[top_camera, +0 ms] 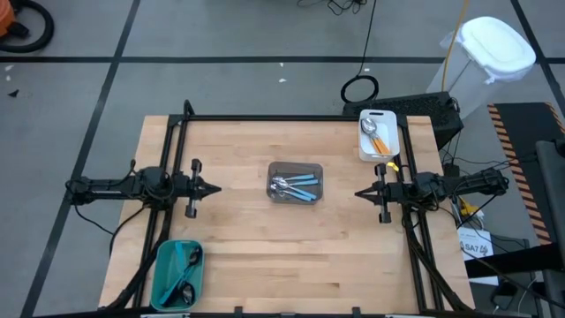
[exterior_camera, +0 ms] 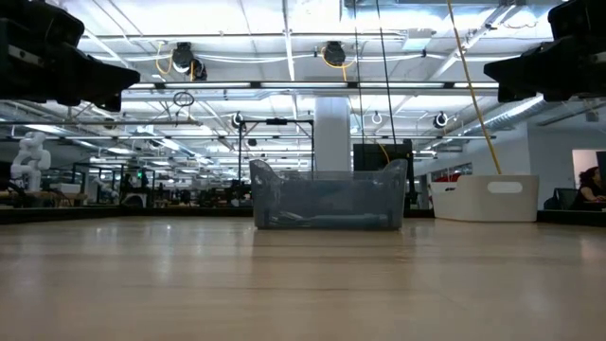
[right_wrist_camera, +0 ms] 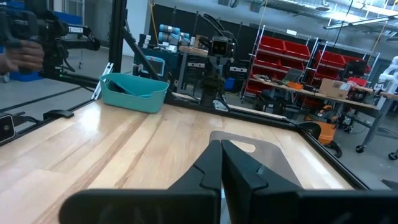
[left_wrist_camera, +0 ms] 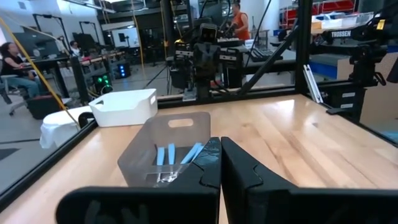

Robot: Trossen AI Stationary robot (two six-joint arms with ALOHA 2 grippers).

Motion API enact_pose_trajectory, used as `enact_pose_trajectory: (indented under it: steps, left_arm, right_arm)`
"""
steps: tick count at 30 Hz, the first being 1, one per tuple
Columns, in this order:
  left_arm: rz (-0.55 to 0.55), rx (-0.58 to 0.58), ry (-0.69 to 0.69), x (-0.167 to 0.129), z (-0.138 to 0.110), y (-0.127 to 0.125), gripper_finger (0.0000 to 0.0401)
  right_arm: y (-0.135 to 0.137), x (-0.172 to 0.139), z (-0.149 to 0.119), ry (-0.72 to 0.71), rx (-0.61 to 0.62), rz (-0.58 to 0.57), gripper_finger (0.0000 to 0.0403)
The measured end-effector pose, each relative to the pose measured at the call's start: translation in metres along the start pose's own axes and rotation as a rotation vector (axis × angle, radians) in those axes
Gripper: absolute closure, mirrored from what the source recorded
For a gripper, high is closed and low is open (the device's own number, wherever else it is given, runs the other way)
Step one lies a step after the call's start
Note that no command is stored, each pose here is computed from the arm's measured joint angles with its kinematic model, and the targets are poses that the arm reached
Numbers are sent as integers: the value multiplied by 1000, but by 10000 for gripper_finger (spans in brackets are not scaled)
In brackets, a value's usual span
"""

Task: Sort silverware by color (type)
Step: Return to Home Position

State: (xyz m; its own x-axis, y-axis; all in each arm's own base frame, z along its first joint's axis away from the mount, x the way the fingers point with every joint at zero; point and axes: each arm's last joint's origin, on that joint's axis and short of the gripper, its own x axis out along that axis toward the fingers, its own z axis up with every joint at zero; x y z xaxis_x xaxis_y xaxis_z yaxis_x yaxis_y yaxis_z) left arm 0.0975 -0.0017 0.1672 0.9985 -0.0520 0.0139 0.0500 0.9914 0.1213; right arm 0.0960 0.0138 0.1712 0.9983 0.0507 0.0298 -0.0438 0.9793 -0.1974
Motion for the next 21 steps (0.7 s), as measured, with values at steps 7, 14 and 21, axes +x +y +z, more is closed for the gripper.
enact_pose_trajectory:
  steps: [7,14,21]
  left_arm:
    - [7,-55,0,0,0,0,400]
    - [19,-50,1,0,0,1,400]
    - [22,-53,1,0,0,1,400]
  right_arm:
    - [0,0,0,-4,0,0,403]
    - [0,0,1,-6,1,0,403]
    - [0,0,1,-6,1,0,403]
